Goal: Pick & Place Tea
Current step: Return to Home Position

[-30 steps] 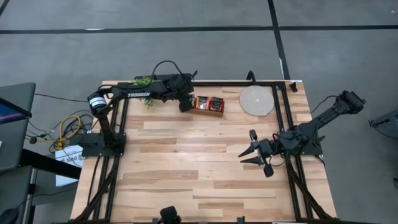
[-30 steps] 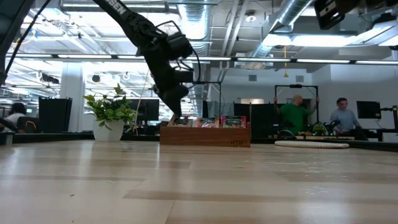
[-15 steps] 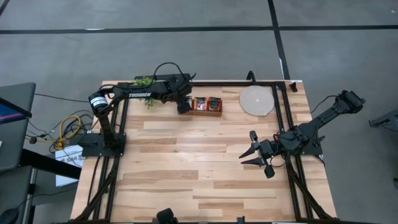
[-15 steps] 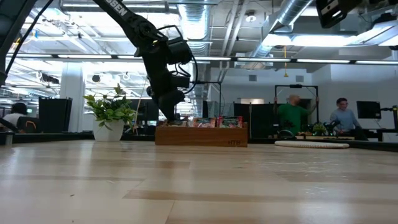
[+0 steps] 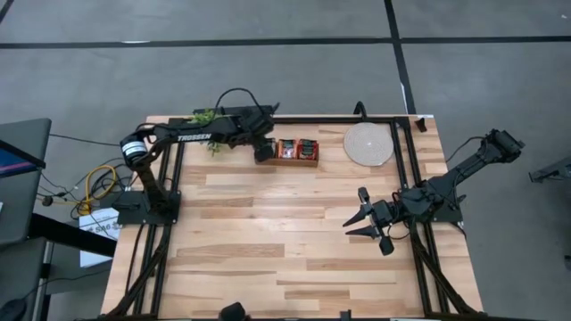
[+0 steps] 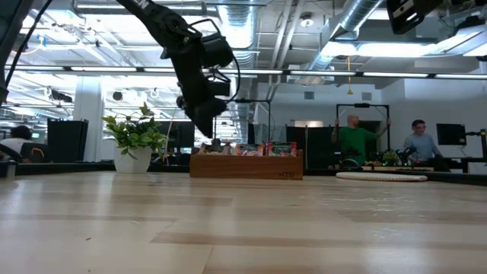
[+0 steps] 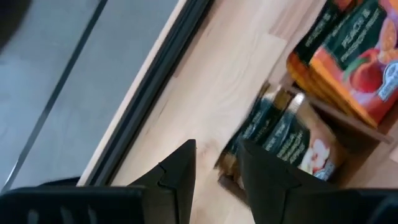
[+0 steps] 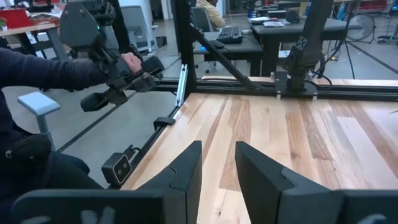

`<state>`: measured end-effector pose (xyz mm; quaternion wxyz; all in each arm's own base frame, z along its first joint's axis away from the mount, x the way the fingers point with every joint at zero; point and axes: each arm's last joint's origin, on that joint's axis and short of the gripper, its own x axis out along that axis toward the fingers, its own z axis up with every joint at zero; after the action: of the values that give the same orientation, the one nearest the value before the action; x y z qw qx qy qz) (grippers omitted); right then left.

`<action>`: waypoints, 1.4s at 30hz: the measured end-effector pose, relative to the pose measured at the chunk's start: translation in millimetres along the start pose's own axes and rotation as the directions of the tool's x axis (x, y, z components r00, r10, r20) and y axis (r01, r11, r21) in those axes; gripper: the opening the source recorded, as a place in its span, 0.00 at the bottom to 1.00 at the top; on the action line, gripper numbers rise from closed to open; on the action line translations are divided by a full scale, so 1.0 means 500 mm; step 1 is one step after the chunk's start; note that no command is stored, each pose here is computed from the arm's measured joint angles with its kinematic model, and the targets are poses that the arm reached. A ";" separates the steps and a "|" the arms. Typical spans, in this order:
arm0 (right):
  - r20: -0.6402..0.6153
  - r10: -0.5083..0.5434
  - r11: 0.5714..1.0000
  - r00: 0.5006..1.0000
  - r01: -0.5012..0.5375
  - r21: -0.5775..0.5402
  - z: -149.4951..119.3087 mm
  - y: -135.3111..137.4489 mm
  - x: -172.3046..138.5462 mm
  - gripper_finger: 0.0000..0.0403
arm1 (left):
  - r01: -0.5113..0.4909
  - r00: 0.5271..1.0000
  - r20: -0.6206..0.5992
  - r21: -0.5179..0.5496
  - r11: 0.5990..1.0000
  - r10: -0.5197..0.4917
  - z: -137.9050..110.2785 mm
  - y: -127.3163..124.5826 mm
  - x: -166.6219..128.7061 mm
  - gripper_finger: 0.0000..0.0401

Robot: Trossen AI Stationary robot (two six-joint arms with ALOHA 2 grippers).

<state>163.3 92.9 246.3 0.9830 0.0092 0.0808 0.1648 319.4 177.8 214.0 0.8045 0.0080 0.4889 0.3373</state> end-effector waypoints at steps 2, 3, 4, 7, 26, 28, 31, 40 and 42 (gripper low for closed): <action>0.000 0.000 1.000 1.000 0.000 0.000 0.000 0.000 0.000 0.22 | -0.009 1.000 -0.010 0.000 1.000 0.009 -0.002 0.000 -0.006 0.29; 0.000 0.000 1.000 1.000 0.000 0.000 0.000 0.000 0.000 0.22 | -0.018 1.000 -0.010 0.002 1.000 0.018 -0.002 0.000 -0.009 0.29; 0.000 0.001 1.000 1.000 -0.001 0.000 0.000 0.000 0.000 0.22 | -0.024 1.000 -0.014 0.007 1.000 0.024 -0.003 0.000 -0.015 0.29; -0.001 0.001 1.000 1.000 -0.001 -0.001 0.000 0.000 0.000 0.22 | -0.032 0.999 -0.011 0.011 0.999 0.032 -0.004 0.001 -0.046 0.29; 0.023 0.003 1.000 1.000 -0.003 0.013 0.018 -0.023 -0.116 0.22 | 0.427 0.837 0.388 -0.022 0.904 -0.386 -0.184 -0.006 -0.369 0.29; 0.034 0.004 1.000 0.999 -0.004 0.016 0.020 -0.026 -0.128 0.22 | 0.512 0.768 0.450 -0.005 0.859 -0.455 -0.229 -0.011 -0.386 0.29; 0.020 0.002 1.000 1.000 -0.003 0.014 0.016 -0.028 -0.137 0.22 | 0.600 0.678 0.516 0.024 0.800 -0.524 -0.294 -0.019 -0.398 0.29; -0.080 -0.013 0.989 0.997 0.025 0.147 -0.005 -0.032 -0.140 0.22 | 0.712 0.406 0.681 0.182 0.678 -0.609 -0.422 -0.043 -0.376 0.29; -0.050 -0.018 0.987 0.999 0.026 0.156 -0.007 -0.033 -0.136 0.22 | 0.717 0.406 0.691 0.165 0.677 -0.598 -0.440 -0.053 -0.356 0.29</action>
<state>104.7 55.0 252.8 0.9787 0.0816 0.1172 0.1473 107.0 -10.2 229.4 0.9891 -0.1225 0.0818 0.0002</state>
